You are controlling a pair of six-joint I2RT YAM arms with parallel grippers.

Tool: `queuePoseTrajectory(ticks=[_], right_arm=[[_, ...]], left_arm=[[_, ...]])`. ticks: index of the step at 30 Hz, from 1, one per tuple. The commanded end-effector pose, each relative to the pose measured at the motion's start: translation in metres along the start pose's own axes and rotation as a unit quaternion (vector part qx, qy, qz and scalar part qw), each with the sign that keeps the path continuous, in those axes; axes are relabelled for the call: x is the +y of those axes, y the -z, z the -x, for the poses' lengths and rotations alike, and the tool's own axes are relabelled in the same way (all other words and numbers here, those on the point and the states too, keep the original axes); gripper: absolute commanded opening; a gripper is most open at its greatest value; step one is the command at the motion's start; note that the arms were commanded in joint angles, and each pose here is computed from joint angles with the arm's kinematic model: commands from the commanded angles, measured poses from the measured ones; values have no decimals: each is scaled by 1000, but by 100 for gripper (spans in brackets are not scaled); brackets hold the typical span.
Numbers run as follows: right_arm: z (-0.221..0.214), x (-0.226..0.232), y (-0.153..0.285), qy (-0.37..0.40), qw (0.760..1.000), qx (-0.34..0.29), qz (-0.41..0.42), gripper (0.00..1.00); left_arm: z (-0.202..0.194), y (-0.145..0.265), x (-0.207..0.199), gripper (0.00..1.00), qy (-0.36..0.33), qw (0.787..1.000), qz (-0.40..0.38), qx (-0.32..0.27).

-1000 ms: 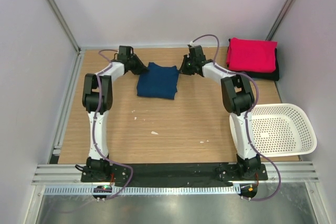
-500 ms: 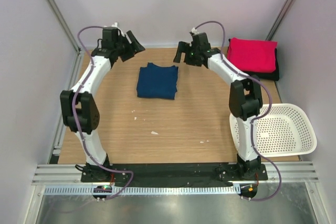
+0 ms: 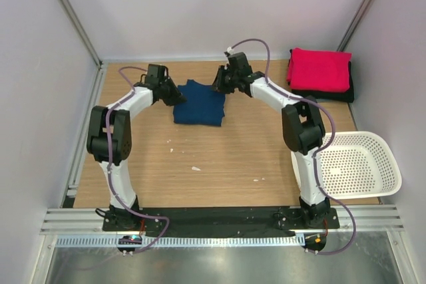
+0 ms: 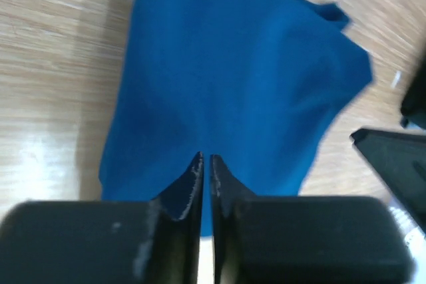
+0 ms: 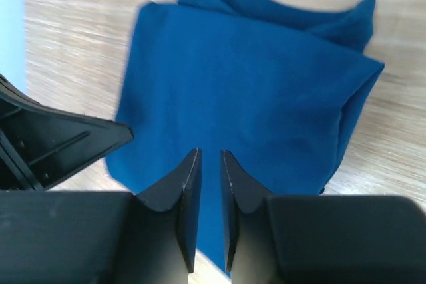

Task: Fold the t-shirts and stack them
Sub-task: Neatly place the folded tshirt to the corner

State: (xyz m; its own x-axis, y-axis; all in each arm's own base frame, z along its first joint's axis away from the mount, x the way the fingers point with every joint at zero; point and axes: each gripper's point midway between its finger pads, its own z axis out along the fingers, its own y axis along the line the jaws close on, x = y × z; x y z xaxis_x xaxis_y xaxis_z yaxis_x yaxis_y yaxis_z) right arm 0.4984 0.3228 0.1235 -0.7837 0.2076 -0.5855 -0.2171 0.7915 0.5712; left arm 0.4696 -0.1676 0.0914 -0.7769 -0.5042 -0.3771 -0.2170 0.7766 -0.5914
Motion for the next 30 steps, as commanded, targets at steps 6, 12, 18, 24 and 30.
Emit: queuePoseTrajectory(ticks=[6,12,18,24,30], right_arm=[[-42,-46,-26,-10,998,48,-45,20],[-59,-67,-17,11,995,71,-72,26],[-12,-44,-12,-44,997,58,0,43],[41,-16,30,-5,1000,-2,-7,53],[18,-19,43,-2,1000,13,-18,54]], left_arm=[[0,-37,13,1,37,999,2,-1],[-8,-33,14,7,26,1000,-4,10],[26,17,-27,50,-42,998,-39,-39],[26,42,-43,54,-63,995,-63,-39],[-1,19,-32,31,-2,997,-63,34]])
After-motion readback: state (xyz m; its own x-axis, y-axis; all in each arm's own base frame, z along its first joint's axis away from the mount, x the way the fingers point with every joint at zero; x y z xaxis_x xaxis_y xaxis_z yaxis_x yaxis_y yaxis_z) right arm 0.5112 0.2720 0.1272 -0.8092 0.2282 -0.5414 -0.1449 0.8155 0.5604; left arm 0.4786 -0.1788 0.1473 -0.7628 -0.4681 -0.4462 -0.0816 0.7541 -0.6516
